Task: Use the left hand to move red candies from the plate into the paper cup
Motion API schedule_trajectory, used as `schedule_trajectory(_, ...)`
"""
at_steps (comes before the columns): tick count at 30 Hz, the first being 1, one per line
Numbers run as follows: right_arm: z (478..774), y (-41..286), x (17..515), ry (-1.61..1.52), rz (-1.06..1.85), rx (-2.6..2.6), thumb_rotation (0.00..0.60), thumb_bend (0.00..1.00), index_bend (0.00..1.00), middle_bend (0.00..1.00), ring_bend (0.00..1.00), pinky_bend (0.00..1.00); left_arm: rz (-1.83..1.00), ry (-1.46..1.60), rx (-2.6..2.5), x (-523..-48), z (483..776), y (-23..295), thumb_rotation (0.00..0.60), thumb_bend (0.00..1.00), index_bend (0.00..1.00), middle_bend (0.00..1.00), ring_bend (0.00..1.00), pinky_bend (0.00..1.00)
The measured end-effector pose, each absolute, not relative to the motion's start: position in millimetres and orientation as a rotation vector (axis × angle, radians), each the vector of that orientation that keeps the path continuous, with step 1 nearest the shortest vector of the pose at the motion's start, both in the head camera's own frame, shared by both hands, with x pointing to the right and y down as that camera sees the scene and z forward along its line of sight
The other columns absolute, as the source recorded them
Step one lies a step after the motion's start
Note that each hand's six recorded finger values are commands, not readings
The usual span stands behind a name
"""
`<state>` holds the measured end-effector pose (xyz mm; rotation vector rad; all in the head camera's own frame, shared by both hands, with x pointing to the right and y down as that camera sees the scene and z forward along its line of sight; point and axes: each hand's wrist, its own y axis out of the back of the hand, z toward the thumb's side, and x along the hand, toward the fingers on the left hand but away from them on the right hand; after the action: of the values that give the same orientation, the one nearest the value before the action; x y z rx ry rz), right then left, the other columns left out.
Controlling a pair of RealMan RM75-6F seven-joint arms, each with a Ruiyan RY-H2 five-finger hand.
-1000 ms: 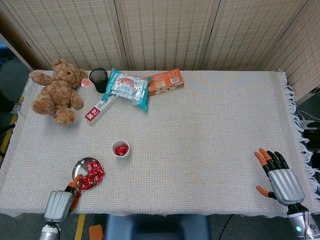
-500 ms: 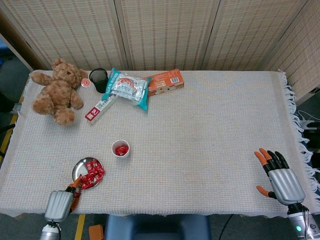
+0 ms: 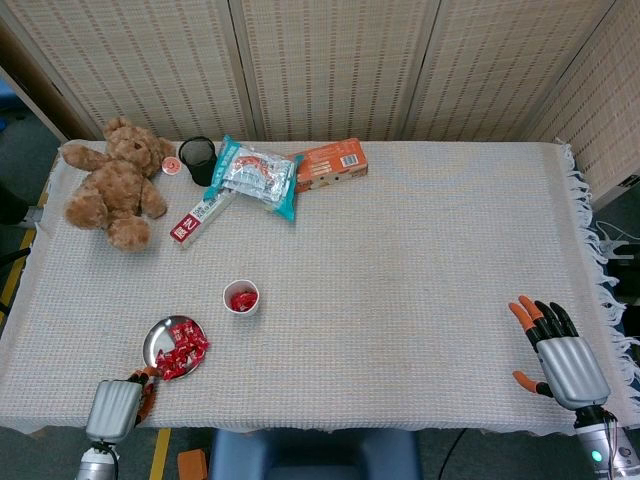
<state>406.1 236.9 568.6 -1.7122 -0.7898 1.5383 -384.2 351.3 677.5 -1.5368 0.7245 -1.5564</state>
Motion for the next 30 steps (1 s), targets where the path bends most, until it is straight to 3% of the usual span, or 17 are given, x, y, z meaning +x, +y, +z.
schedule_trajectory(18,573,234,408,-0.790,1.564,-1.700,0.600,0.08,0.00,0.00,0.00,0.00,-1.473,0.756,-1.482,-384,657,319,0.600,0.38,0.43,0.63,0.84,1.00)
schedule_trajectory(30,576,230,413,-0.805,1.586,-1.681,0.600,0.08,0.00,0.00,0.00,0.00,-1.254,0.765,-1.493,-324,640,237,0.600,0.38,0.44,0.63,0.84,1.00)
